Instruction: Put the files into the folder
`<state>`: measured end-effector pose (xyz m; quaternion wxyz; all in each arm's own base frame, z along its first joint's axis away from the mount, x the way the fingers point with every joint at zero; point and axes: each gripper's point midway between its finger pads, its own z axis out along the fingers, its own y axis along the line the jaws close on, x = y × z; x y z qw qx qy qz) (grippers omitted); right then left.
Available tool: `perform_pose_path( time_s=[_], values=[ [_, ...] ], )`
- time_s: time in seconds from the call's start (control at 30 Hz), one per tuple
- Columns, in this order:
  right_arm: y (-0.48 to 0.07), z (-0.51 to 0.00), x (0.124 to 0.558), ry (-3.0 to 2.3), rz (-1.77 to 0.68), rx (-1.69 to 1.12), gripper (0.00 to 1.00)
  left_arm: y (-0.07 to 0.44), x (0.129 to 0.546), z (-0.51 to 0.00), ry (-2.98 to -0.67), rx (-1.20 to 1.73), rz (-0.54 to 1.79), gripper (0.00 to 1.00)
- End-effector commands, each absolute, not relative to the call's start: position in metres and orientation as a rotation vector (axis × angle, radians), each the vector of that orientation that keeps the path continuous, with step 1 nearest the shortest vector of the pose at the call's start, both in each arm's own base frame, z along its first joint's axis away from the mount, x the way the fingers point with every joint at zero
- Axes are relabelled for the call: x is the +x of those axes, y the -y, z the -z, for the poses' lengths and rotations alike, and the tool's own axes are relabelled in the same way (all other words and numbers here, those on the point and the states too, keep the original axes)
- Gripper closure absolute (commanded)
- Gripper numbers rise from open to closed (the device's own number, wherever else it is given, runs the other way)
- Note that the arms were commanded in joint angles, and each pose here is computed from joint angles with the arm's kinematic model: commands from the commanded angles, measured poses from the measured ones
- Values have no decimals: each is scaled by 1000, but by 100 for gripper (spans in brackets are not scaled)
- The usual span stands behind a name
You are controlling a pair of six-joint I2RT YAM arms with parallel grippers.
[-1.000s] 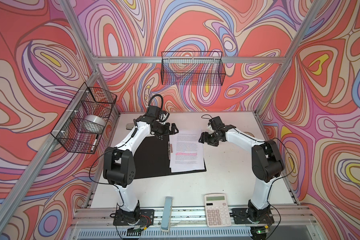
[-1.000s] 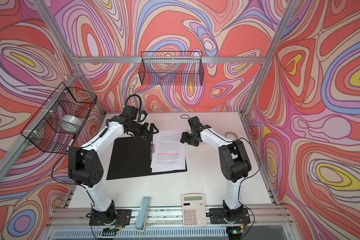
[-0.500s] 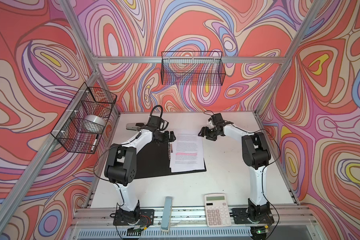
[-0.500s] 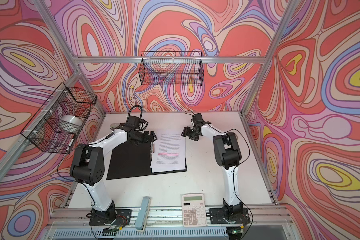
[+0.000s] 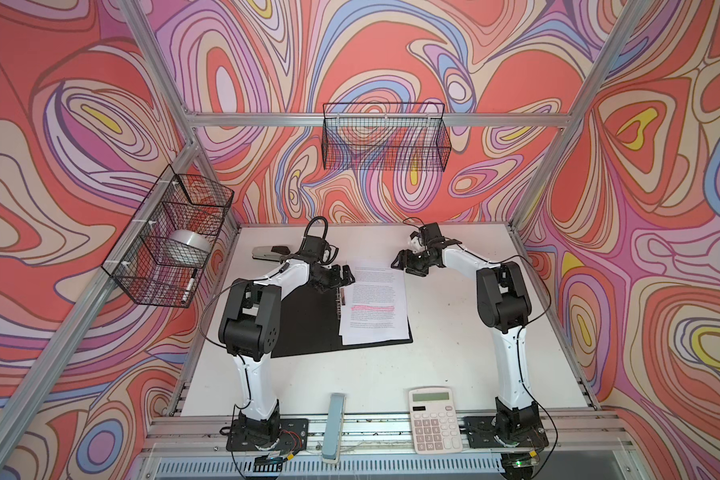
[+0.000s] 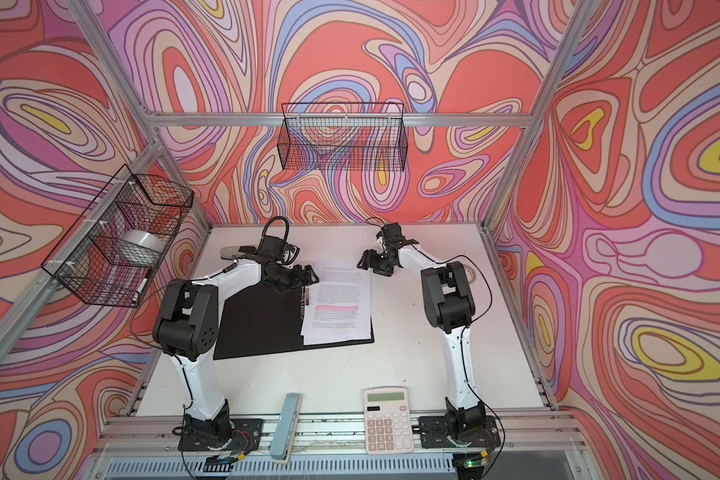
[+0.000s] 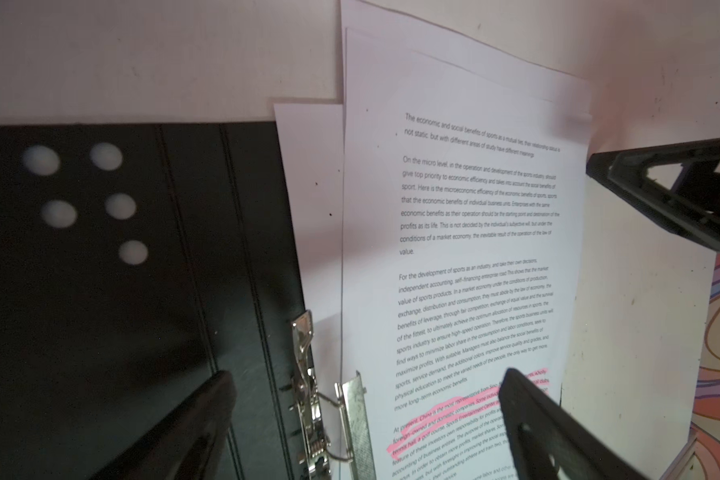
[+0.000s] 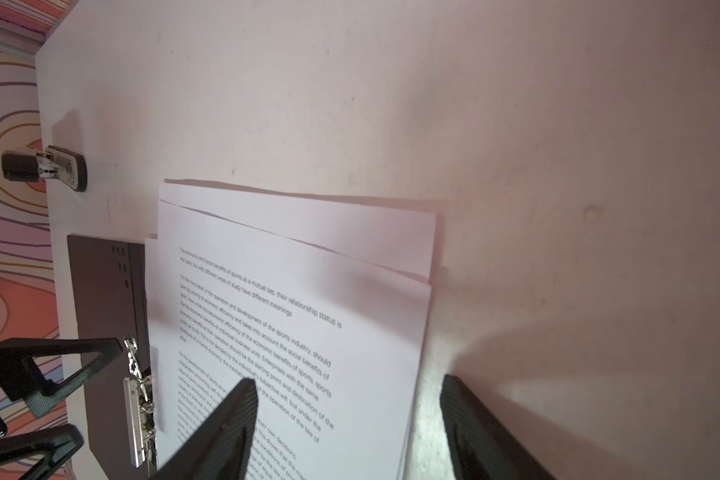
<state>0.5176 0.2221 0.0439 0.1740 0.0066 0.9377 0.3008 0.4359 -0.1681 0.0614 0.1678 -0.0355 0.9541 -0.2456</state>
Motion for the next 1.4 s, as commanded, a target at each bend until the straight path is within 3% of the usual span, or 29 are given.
perform_pose_path(
  time_s=[0.0,0.7,1.1,1.37],
  values=[
    [-224,-23,508,-2728,-854,-11,26,166,430,-61,-2736,-139,725,0],
    [-262,-28,491,-2768,-915,-209,26,193,433,-39,-2802,-98,924,0],
    [-256,-43,488,-2746,-859,-200,26,202,433,-34,-2821,-40,973,0],
    [-244,-52,494,-2724,-750,-155,25,178,432,-44,-2822,-47,838,0]
  ],
)
